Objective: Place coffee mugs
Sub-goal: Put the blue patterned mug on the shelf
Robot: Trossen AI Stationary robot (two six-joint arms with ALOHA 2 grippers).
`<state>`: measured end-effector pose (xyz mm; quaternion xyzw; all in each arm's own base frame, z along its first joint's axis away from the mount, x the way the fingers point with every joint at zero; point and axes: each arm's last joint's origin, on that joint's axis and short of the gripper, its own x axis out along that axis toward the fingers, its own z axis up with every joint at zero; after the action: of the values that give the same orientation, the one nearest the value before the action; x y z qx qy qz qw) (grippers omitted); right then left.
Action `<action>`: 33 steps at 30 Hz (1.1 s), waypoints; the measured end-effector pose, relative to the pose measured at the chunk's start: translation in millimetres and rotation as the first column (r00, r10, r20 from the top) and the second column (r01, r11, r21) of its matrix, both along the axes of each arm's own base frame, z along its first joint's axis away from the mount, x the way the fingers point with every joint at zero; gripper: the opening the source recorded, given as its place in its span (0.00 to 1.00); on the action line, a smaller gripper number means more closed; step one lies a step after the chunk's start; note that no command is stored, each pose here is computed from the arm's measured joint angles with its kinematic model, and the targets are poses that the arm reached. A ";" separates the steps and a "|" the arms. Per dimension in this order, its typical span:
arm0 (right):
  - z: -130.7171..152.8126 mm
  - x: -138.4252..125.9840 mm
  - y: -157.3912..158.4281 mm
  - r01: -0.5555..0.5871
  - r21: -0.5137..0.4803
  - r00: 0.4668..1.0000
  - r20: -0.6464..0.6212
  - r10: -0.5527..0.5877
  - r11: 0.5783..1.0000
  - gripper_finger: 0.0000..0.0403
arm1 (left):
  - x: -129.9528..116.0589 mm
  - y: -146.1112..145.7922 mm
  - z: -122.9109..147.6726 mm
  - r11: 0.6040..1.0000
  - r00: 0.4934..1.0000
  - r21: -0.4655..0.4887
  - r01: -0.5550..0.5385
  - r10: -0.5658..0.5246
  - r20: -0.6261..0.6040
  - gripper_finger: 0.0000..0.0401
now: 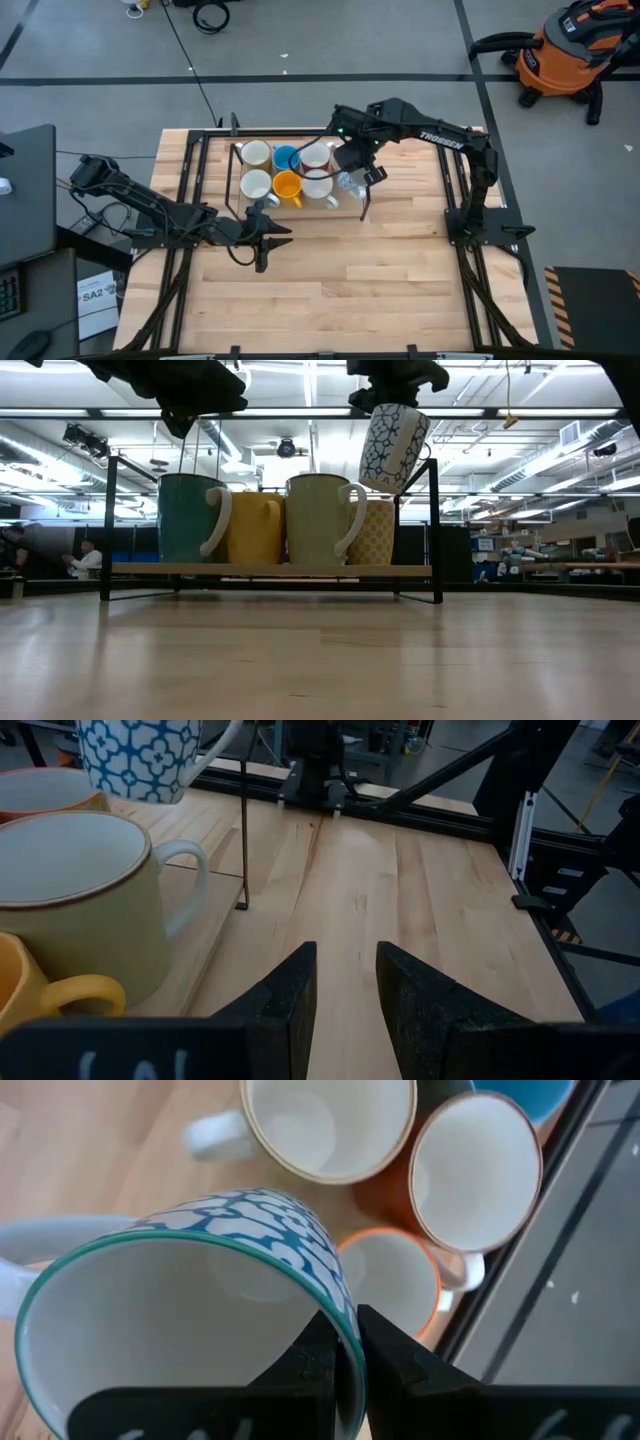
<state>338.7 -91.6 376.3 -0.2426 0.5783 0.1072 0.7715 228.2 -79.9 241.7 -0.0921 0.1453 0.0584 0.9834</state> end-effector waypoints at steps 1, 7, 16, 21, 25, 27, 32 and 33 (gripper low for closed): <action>0.3 0.1 -0.8 -0.007 0.010 1.000 0.007 0.007 1.000 0.07 | 0.0 0.0 0.0 1.000 1.000 0.000 0.000 0.000 0.000 0.28; 0.5 1.0 -0.6 -0.033 0.028 0.999 0.022 0.033 0.999 0.07 | 0.0 -0.1 0.0 1.000 1.000 0.000 0.000 0.000 0.000 0.28; -18.1 14.8 -4.1 -0.073 0.032 0.997 -0.035 0.074 0.997 0.07 | 0.0 0.0 0.0 1.000 1.000 0.000 0.000 0.000 0.000 0.28; -36.9 27.5 -7.6 -0.071 0.049 0.994 -0.084 0.075 0.996 0.07 | 0.0 0.0 -0.1 1.000 1.000 0.000 0.000 0.000 -0.001 0.28; -54.0 37.7 -10.4 -0.067 0.057 0.989 -0.131 0.074 0.996 0.07 | 0.0 -0.1 0.0 1.000 1.000 0.000 0.000 0.000 0.000 0.28; -60.6 41.2 -11.4 -0.065 0.061 0.986 -0.150 0.074 0.996 0.07 | 0.0 -0.1 0.0 1.000 1.000 0.000 0.000 0.000 0.000 0.28; -77.4 49.4 -13.3 -0.062 0.069 0.977 -0.200 0.075 0.996 0.07 | 0.0 -0.1 -0.1 1.000 1.000 0.000 0.000 0.000 -0.001 0.28; -79.9 50.1 -13.5 -0.061 0.073 0.975 -0.211 0.076 0.995 0.07 | 0.0 -0.1 0.0 1.000 1.000 0.000 0.000 0.000 0.000 0.28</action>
<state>388.7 -105.1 296.4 -0.2239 0.6453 0.1782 0.7084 228.2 -79.9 241.6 -0.0920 0.1455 0.0583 0.9833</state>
